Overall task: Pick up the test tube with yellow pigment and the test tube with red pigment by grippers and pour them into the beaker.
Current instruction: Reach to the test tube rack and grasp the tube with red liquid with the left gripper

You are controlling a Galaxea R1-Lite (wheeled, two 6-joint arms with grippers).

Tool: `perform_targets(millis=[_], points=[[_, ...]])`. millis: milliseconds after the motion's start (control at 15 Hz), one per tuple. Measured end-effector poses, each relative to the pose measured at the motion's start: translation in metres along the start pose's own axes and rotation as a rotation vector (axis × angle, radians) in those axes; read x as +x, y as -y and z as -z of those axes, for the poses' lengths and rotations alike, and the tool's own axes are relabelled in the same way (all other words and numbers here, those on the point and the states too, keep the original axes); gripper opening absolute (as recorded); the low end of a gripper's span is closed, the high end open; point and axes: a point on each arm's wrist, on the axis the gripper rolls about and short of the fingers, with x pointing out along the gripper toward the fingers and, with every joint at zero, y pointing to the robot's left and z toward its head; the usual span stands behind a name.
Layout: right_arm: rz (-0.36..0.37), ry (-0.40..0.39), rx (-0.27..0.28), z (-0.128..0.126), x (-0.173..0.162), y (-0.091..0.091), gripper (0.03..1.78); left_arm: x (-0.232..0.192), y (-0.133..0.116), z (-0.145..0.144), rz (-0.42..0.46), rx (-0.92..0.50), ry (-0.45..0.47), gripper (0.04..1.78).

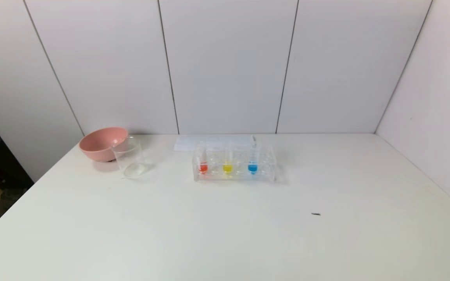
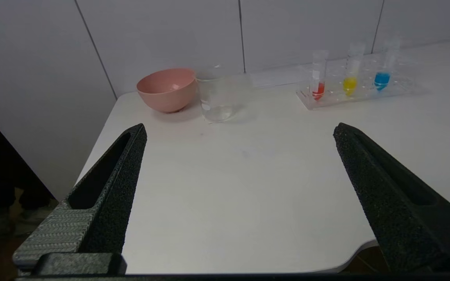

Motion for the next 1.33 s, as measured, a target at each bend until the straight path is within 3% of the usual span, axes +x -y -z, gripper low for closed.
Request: perform_targets(millis=[400,867,1333], points=[[0.0,0.0,0.0,0.0,0.0,0.0,1.7,0.028,-0.006,-0.045,0.037,-0.018,-0.051,1.69],[0.0,0.0,0.0,0.0,0.0,0.0,1.7,0.09,-0.015,-0.088,0.097,-0.053,-0.126,1.69],[0.0,0.0,0.0,0.0,0.0,0.0,1.7,0.164,-0.023,-0.094,0.131,-0.103,-0.17,1.69]])
